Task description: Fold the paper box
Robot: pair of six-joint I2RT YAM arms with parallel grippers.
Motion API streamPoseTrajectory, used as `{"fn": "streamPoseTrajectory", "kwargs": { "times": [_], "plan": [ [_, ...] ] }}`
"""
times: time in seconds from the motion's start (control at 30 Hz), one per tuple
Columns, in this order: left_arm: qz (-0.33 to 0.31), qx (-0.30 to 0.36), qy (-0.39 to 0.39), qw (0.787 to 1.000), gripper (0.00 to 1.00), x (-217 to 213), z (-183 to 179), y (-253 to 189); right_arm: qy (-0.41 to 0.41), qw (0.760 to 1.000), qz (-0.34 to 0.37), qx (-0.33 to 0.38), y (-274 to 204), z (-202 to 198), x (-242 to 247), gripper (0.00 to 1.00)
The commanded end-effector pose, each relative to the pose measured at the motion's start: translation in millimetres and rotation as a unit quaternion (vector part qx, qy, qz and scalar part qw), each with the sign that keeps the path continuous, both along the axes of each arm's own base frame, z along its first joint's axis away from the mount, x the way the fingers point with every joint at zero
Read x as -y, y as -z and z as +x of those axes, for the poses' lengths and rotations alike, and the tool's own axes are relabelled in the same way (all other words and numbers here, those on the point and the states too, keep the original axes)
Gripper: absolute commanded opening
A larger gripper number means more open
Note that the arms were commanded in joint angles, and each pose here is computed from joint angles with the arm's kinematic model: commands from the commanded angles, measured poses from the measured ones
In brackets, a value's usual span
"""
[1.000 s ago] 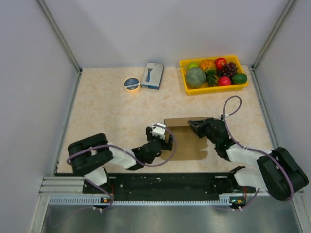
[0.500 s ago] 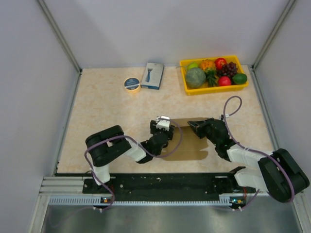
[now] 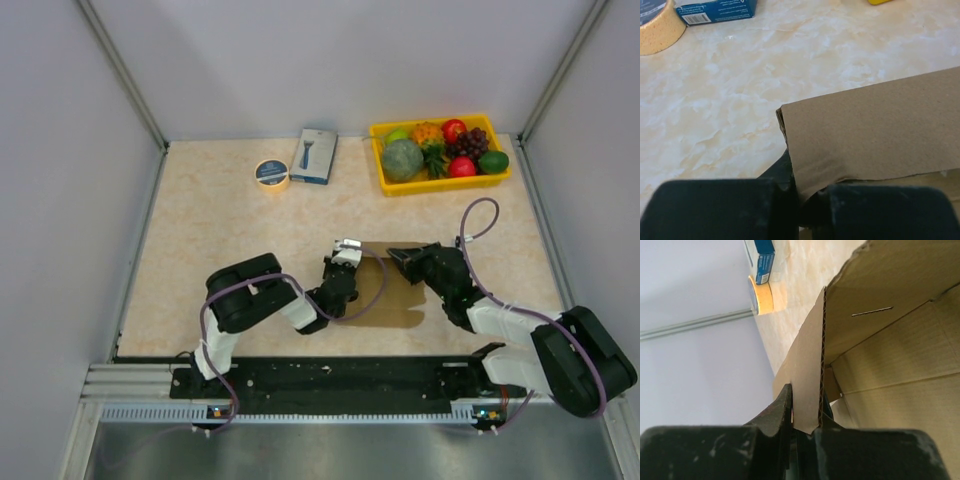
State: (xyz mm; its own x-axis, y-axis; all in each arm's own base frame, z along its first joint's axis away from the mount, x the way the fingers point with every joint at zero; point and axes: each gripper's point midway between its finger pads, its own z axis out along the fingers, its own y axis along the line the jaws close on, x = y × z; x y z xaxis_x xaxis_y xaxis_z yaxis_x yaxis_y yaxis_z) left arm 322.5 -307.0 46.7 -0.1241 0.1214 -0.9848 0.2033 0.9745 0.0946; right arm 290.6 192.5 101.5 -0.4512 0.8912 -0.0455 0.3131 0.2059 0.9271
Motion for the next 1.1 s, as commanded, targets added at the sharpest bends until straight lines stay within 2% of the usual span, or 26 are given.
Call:
{"fn": "streamPoseTrajectory", "kwargs": {
  "times": [0.0, 0.07, 0.17, 0.37, 0.4, 0.6, 0.63, 0.67, 0.73, 0.77, 1.0, 1.07],
  "plan": [
    [-0.002, 0.034, -0.110, 0.993, 0.00, -22, 18, -9, -0.018, 0.998, -0.039, -0.052, 34, -20, 1, 0.01],
    [0.016, 0.021, -0.126, 0.992, 0.00, -31, 14, 5, -0.017, 0.998, -0.037, -0.055, 36, -23, 2, 0.01],
    [-0.006, 0.013, -0.156, 0.988, 0.00, -44, 11, 14, -0.016, 0.997, -0.037, -0.058, 41, -27, 3, 0.01],
    [-0.064, 0.012, -0.121, 0.991, 0.00, -41, 5, 12, -0.014, 0.996, -0.066, -0.062, 59, -31, 9, 0.00],
    [-0.092, 0.021, -0.112, 0.989, 0.00, -40, 7, 5, -0.013, 0.996, -0.069, -0.063, 62, -31, 10, 0.00],
    [-0.104, 0.014, -0.085, 0.991, 0.00, -43, 0, 10, -0.013, 0.996, -0.073, -0.058, 58, -29, 10, 0.00],
    [-0.098, 0.009, -0.086, 0.991, 0.24, -44, -1, 12, -0.013, 0.996, -0.071, -0.057, 55, -28, 10, 0.00],
    [-0.107, 0.008, -0.084, 0.991, 0.38, -45, -2, 8, -0.014, 0.996, -0.071, -0.056, 54, -28, 9, 0.00],
    [-0.101, -0.001, -0.073, 0.992, 0.50, -44, -6, 8, -0.012, 0.996, -0.067, -0.051, 49, -25, 8, 0.00],
    [-0.105, -0.001, -0.069, 0.992, 0.61, -43, -8, 2, -0.012, 0.996, -0.067, -0.051, 48, -24, 8, 0.00],
    [-0.126, -0.019, -0.019, 0.992, 0.71, -49, -32, -11, -0.012, 0.996, -0.063, -0.054, 46, -22, 5, 0.00],
    [-0.131, -0.024, 0.020, 0.991, 0.72, -54, -47, -11, -0.013, 0.997, -0.060, -0.052, 44, -21, 4, 0.00]
  ]
}}
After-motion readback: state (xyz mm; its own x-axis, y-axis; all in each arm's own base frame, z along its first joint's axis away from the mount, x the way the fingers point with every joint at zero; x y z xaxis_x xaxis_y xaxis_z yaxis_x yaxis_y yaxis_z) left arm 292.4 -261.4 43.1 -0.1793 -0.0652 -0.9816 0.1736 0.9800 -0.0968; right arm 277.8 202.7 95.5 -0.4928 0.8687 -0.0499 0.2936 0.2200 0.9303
